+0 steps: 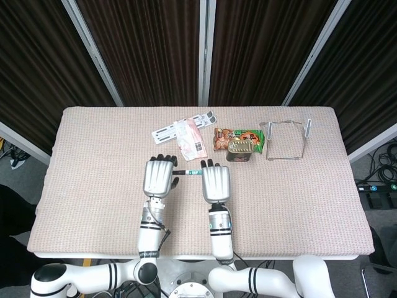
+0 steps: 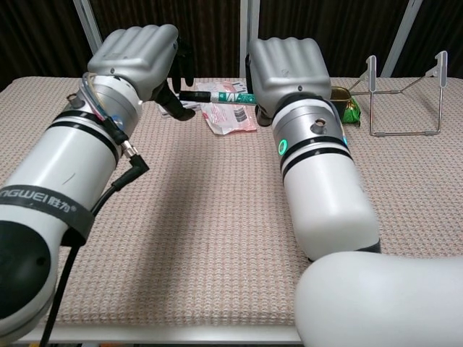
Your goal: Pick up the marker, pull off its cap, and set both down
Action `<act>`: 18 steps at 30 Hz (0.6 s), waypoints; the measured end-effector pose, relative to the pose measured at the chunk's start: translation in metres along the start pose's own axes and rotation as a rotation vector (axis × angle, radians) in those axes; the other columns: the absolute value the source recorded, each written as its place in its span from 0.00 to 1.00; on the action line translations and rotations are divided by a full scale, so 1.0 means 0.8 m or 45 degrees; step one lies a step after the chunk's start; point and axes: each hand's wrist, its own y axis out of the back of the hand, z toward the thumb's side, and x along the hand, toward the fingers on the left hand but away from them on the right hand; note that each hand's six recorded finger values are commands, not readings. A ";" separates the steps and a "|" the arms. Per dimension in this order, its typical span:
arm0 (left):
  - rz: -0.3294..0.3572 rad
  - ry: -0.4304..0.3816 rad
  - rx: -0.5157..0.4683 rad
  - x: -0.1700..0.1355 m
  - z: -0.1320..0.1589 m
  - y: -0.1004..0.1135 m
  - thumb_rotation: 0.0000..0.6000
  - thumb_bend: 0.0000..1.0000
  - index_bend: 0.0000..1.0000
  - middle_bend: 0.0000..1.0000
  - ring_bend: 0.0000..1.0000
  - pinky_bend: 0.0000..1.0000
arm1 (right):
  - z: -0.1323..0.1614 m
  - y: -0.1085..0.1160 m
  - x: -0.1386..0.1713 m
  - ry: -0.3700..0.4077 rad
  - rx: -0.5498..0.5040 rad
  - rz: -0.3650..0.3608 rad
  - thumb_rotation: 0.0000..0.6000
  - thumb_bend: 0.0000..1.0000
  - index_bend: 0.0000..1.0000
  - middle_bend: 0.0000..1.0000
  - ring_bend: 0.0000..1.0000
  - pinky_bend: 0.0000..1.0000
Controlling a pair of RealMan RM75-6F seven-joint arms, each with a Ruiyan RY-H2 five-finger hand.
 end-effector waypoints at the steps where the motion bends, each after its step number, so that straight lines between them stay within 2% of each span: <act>1: 0.000 0.004 0.008 0.000 -0.001 -0.001 1.00 0.19 0.51 0.53 0.44 0.55 | 0.001 0.000 0.000 0.002 0.001 -0.002 1.00 0.35 0.68 0.63 0.65 0.81; 13: -0.002 0.019 0.110 -0.007 -0.017 -0.002 1.00 0.22 0.54 0.56 0.47 0.56 | -0.002 -0.002 0.001 -0.002 0.029 -0.007 1.00 0.35 0.68 0.63 0.65 0.81; 18: -0.001 0.011 0.114 -0.007 -0.014 -0.003 1.00 0.24 0.55 0.56 0.48 0.57 | 0.000 -0.004 0.001 0.000 0.030 -0.001 1.00 0.35 0.69 0.63 0.65 0.81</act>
